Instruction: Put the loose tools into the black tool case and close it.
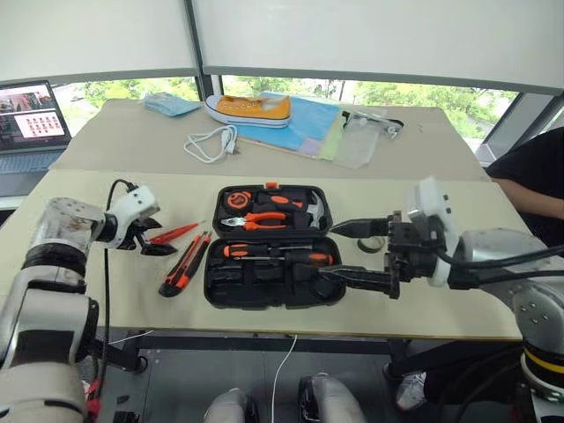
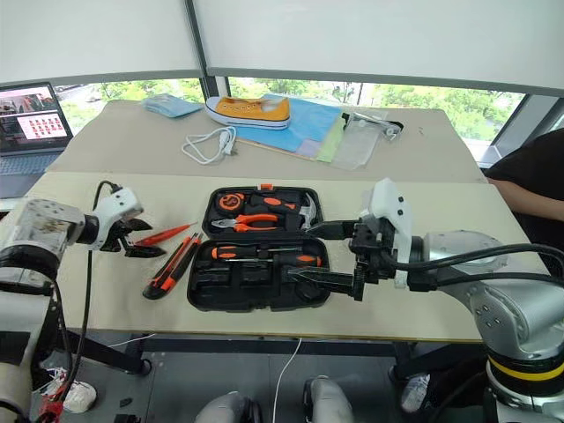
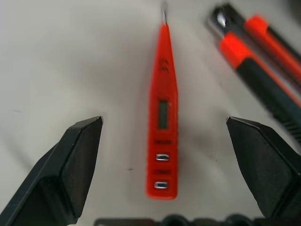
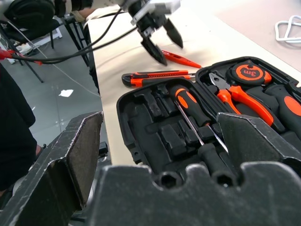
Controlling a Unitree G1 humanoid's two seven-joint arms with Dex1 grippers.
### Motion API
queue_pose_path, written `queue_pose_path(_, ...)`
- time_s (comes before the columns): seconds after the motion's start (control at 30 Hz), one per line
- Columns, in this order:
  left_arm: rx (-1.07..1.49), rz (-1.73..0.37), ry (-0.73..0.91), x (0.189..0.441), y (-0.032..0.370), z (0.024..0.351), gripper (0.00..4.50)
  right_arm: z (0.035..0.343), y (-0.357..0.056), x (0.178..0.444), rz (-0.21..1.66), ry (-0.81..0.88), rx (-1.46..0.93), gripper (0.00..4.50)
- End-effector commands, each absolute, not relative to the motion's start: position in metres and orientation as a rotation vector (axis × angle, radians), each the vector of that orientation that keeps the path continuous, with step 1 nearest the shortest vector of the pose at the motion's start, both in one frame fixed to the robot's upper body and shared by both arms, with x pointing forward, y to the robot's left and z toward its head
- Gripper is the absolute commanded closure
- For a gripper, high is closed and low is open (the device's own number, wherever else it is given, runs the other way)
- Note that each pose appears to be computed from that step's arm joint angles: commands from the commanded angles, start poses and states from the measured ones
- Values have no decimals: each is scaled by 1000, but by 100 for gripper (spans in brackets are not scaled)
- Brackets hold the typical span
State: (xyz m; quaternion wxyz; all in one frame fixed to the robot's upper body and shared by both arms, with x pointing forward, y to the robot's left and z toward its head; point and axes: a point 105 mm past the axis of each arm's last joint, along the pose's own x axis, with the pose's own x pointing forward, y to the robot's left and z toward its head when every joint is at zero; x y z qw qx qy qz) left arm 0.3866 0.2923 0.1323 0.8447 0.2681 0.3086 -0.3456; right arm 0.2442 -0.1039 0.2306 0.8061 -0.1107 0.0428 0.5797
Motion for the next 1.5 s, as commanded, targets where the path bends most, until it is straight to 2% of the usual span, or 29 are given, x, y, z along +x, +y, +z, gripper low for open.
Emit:
queue_pose_path(0.03, 577, -687, 693, 390, 295, 128, 101, 244, -106, 239, 1222, 36, -270, 0)
queue_pose_path(0.13, 563, -695, 707, 389, 293, 125, 211, 245, -108, 238, 1207, 37, -274, 0)
queue_pose_path(0.2, 549, -696, 694, 389, 293, 128, 266, 244, -108, 237, 1202, 39, -275, 0)
queue_pose_path(0.23, 546, -699, 660, 391, 293, 135, 310, 243, -109, 237, 1198, 43, -278, 0)
queue_pose_path(0.33, 553, -692, 533, 398, 292, 161, 406, 240, -111, 235, 1185, 59, -290, 0)
queue_pose_path(0.47, 627, -764, 418, 397, 285, 199, 408, 226, -118, 232, 1183, 151, -276, 0)
queue_pose_path(0.53, 659, -886, 363, 391, 271, 213, 408, 220, -121, 229, 1186, 187, -278, 0)
queue_pose_path(0.63, 682, -1088, 346, 375, 245, 218, 408, 211, -123, 227, 1183, 225, -321, 0)
queue_pose_path(0.73, 708, -1255, 358, 359, 209, 210, 408, 202, -124, 228, 1164, 234, -380, 0)
queue_pose_path(0.93, 733, -1381, 372, 339, 162, 188, 408, 200, -119, 230, 1173, 211, -380, 0)
queue_pose_path(1.07, 738, -1409, 394, 332, 152, 177, 408, 200, -116, 227, 1186, 208, -377, 0)
queue_pose_path(1.5, 754, -1391, 512, 342, 141, 143, 408, 197, -111, 228, 1170, 188, -357, 0)
